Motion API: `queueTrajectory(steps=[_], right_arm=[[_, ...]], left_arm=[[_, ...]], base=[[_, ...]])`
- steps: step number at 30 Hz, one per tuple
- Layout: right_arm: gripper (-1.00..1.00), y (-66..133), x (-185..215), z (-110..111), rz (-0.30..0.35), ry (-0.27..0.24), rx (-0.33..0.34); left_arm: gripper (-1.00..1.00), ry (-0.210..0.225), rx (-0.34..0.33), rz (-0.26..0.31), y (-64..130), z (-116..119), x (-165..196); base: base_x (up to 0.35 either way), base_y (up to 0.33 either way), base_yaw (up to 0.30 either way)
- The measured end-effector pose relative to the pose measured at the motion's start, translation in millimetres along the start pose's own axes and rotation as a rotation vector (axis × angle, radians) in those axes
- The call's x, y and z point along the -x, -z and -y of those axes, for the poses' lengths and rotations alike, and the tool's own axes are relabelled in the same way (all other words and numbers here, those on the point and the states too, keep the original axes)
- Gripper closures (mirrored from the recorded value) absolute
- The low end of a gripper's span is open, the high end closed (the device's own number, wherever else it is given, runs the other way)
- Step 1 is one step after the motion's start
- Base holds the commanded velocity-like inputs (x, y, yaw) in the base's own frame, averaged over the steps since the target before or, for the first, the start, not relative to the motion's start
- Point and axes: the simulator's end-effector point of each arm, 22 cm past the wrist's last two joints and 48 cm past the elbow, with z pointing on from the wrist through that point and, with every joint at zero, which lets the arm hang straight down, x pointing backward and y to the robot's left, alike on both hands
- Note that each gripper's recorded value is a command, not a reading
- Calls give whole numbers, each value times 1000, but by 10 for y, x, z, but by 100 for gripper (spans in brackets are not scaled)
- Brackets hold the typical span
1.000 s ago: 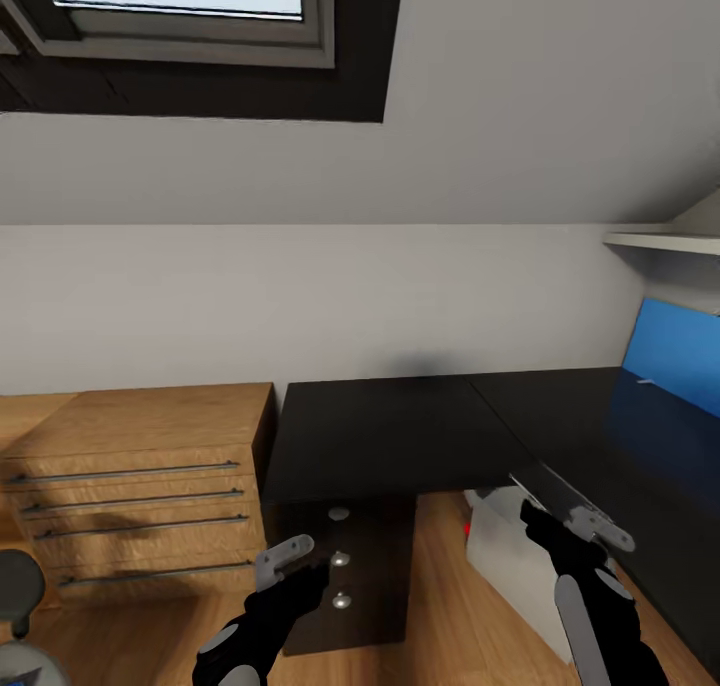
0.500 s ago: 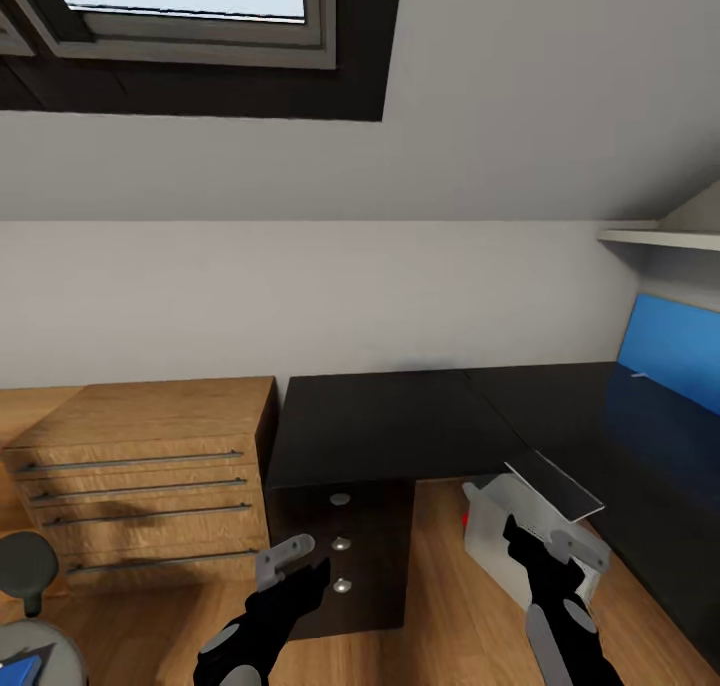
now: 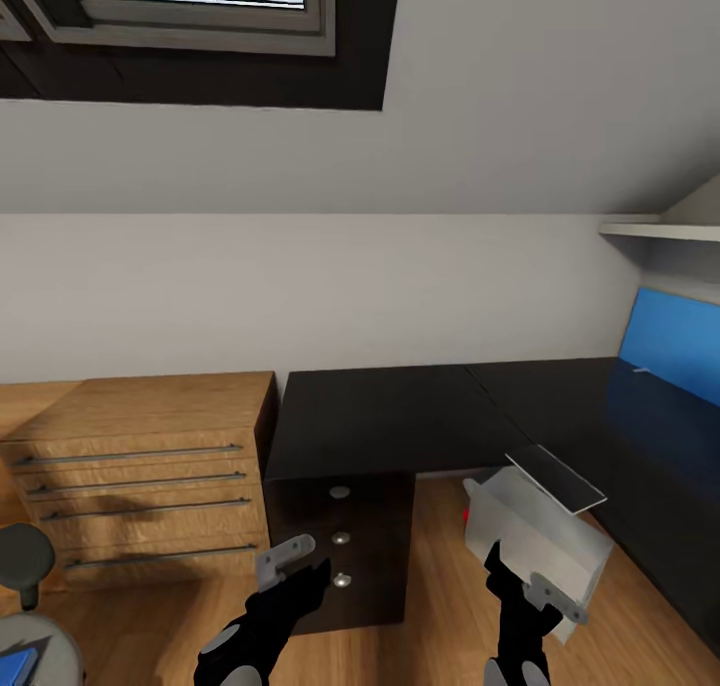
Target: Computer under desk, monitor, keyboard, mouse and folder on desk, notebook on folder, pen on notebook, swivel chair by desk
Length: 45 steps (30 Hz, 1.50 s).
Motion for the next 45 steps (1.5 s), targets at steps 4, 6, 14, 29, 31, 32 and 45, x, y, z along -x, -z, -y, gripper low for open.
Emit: queueTrajectory(steps=[4, 6, 14, 29, 31, 32, 45], right_arm=[[-100, -6, -99, 58, -9, -34, -19], [-100, -12, -136, 79, -10, -46, -25], [-100, -89, -378, 116, -41, -42, -36], [-100, -742, 21, -320, 9, -516, -159], [-100, -764, 5, -309, 9, -546, -166], [-100, -773, 0, -309, 10, -557, -165], [-100, -802, 22, -344, 23, -578, -139]], left_arm=[[-100, -1, -1, 0, -38, -27, -54], [-100, -3, -9, -5, -49, -1, -111], [-100, -20, -34, -30, -82, 108, -378], [-100, -4, -8, -19, -246, -89, -515], [-100, 0, -4, -16, -270, -118, -528], [-100, 1, -3, -15, -281, -131, -537], [-100, -11, -10, -24, -283, -104, -629]], base=[[0, 0, 0], [0, 0, 0], [0, 0, 0], [0, 0, 0], [0, 0, 0], [0, 0, 0], [0, 0, 0]])
